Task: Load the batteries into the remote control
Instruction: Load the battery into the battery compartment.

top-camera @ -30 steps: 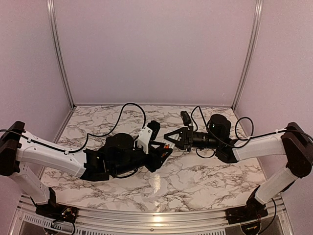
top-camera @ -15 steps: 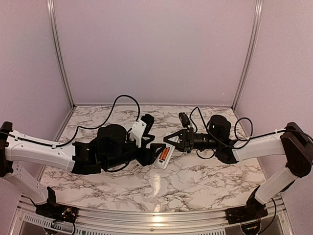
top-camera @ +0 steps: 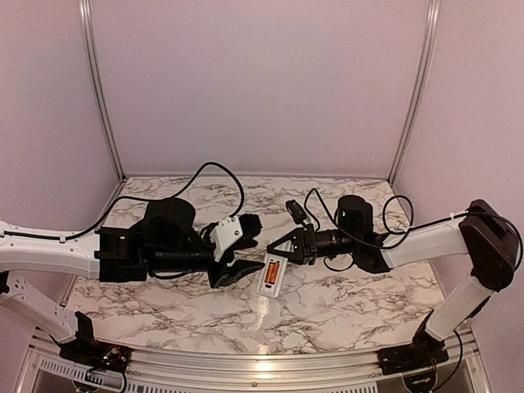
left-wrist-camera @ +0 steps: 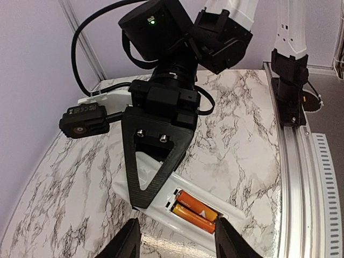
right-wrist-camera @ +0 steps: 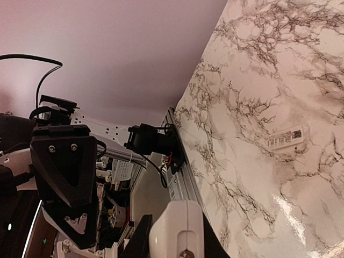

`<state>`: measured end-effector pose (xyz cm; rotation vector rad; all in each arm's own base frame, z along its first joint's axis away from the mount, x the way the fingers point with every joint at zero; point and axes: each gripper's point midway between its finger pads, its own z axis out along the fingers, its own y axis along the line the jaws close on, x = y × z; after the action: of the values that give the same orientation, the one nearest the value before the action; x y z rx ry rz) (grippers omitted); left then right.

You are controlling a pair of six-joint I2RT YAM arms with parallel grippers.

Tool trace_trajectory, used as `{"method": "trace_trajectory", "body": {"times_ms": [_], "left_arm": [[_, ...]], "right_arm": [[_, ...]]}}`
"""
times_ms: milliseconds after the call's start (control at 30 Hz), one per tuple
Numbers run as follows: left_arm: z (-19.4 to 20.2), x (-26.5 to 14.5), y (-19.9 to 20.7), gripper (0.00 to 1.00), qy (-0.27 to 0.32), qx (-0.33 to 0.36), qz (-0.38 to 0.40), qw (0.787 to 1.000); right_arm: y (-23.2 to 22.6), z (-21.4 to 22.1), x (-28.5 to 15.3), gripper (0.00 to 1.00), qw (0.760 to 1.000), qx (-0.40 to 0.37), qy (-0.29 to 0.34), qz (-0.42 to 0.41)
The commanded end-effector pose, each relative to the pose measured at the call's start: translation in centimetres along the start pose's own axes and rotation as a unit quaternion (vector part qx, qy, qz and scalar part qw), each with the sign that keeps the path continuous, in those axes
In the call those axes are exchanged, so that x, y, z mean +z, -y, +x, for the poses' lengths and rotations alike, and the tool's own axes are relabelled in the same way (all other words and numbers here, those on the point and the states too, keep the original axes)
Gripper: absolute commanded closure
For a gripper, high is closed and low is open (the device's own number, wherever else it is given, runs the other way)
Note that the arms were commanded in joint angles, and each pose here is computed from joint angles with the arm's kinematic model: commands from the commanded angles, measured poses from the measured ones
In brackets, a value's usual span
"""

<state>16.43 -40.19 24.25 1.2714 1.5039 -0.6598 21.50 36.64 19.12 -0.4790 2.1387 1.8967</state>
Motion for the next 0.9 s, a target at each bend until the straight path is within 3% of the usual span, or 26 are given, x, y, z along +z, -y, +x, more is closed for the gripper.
{"method": "trace_trajectory", "body": {"times_ms": [0,367,867], "left_arm": [[0.7,0.3,2.1,0.54,-0.02,0.083,0.049,0.995],[1.8,1.3,3.0,0.72,-0.044,0.13,0.047,0.989],[2.9,2.5,2.7,0.77,-0.077,0.164,0.036,0.983]], "right_arm": [[-1.2,0.1,1.1,1.0,0.999,-0.028,-0.027,-0.01],[-0.7,0.9,2.4,1.0,0.998,-0.031,-0.052,0.001],[-0.9,1.3,3.0,1.0,0.997,-0.041,-0.067,0.008]]}}
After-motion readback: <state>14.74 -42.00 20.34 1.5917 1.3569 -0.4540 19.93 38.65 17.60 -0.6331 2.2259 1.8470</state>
